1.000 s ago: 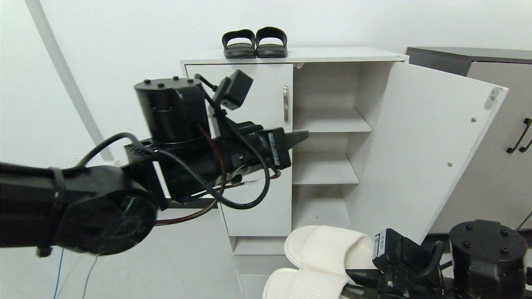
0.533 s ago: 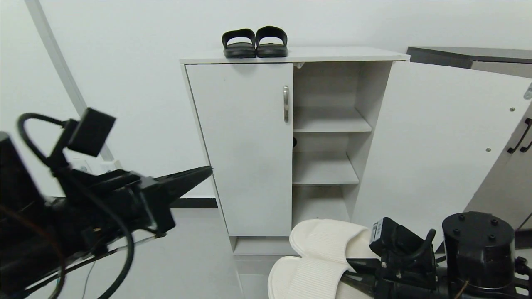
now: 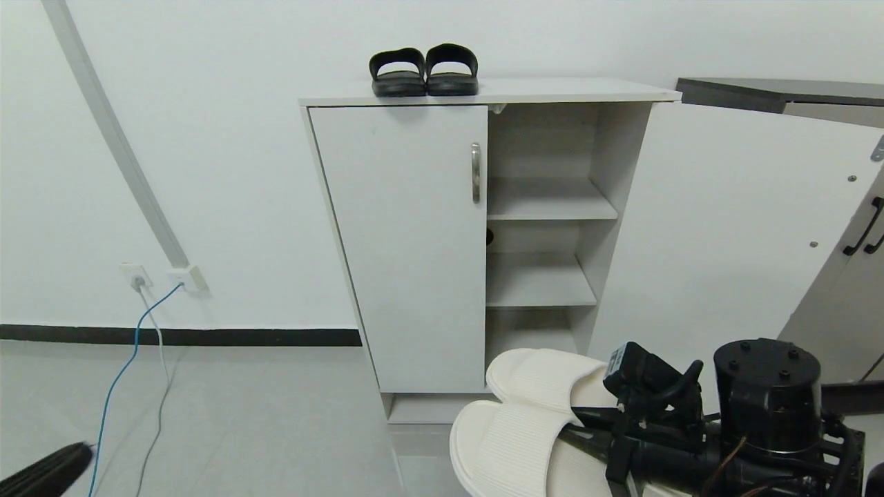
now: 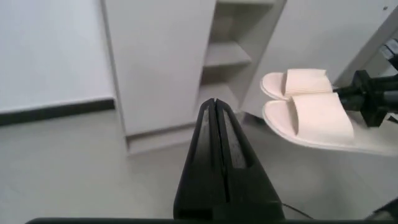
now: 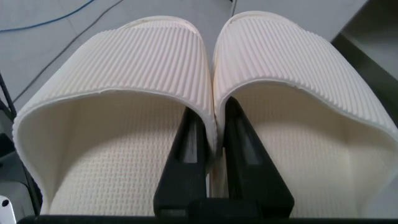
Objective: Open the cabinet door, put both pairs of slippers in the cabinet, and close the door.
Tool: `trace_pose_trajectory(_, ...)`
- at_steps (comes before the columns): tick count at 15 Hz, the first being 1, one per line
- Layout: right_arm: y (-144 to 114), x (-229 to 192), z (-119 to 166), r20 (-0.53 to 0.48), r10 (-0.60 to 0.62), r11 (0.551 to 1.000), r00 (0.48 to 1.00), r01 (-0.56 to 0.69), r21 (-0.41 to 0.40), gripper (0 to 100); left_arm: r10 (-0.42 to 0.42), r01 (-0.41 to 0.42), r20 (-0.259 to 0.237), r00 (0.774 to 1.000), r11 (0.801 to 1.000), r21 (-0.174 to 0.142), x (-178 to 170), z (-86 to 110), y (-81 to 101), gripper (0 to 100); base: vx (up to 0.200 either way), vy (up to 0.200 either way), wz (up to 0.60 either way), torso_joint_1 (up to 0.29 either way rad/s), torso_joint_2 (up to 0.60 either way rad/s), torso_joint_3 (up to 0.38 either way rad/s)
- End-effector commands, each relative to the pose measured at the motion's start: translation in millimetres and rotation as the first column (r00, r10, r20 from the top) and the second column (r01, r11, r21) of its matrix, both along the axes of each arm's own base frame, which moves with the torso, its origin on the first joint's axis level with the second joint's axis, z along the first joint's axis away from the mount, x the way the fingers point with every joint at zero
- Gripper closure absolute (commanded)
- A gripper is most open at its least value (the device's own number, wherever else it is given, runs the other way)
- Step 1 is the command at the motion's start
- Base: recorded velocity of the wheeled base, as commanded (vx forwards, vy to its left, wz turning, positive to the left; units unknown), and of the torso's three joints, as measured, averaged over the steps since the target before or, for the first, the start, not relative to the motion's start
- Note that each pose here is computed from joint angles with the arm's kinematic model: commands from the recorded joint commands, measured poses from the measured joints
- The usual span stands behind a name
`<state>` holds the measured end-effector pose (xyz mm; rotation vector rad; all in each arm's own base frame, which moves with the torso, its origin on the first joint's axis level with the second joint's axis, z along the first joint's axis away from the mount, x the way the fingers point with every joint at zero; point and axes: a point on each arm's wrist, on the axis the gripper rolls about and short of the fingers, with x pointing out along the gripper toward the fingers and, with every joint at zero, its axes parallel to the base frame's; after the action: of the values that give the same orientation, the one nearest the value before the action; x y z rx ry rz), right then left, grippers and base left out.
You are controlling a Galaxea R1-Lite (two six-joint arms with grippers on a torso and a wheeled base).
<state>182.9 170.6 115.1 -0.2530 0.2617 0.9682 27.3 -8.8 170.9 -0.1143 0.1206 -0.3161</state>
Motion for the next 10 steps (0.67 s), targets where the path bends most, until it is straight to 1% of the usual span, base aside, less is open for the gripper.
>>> trace_pose_trajectory(1,0.5,0.4,-1.5,-0.004,0.001,1.000,1.000,-0.001,-0.004,100,0.199,-0.199,0.046,0.979,0.980,0.006,-37.4,-47.5,9.0,100,0.000,0.000,0.00,0.000,0.00,0.000)
trace_pose_trajectory(2,0.0,-0.2,-1.8,-0.005,0.001,1.000,1.000,-0.001,-0.005,100,0.239,-0.240,0.042,0.970,0.971,0.008,-41.6,-54.7,8.7,100,0.000,0.000,0.00,0.000,0.00,0.000)
trace_pose_trajectory(3,0.1,0.0,-2.1,-0.006,0.001,1.000,1.000,-0.001,-0.006,100,0.275,-0.275,0.050,0.960,0.961,0.007,-45.2,-60.9,8.2,100,0.000,0.000,0.00,0.000,0.00,0.000)
trace_pose_trajectory(5,0.4,0.2,-2.9,-0.008,0.001,1.000,1.000,-0.001,-0.008,100,0.320,-0.321,0.065,0.945,0.947,0.004,-48.2,-71.9,7.2,100,0.000,0.000,0.00,0.000,0.00,0.000)
trace_pose_trajectory(6,0.8,0.1,-3.3,-0.008,0.003,1.000,1.000,-0.003,-0.010,100,0.312,-0.315,0.073,0.947,0.949,0.032,-48.7,-83.9,7.2,100,0.000,0.000,0.00,0.000,0.00,0.000)
trace_pose_trajectory(7,1.0,-0.2,-3.3,-0.008,0.005,1.000,1.000,-0.005,-0.010,100,0.309,-0.312,0.069,0.949,0.949,0.035,-48.1,-86.0,7.2,100,0.000,0.000,0.00,0.000,0.00,0.000)
trace_pose_trajectory(8,0.7,-0.5,-3.2,-0.007,0.005,1.000,1.000,-0.005,-0.011,100,0.291,-0.295,0.090,0.953,0.955,0.036,-49.0,-86.2,7.3,100,0.000,0.000,0.00,0.000,0.00,0.000)
trace_pose_trajectory(9,1.2,-0.6,-2.9,-0.006,0.007,1.000,1.000,-0.007,-0.010,100,0.273,-0.280,0.125,0.954,0.959,0.044,-51.6,-87.4,7.5,100,0.000,0.000,0.00,0.000,0.00,0.000)
trace_pose_trajectory(10,1.5,-0.8,-2.9,-0.006,0.008,1.000,1.000,-0.008,-0.010,100,0.264,-0.275,0.147,0.953,0.960,0.058,-52.6,-87.9,7.8,100,0.000,0.000,0.00,0.000,0.00,0.000)
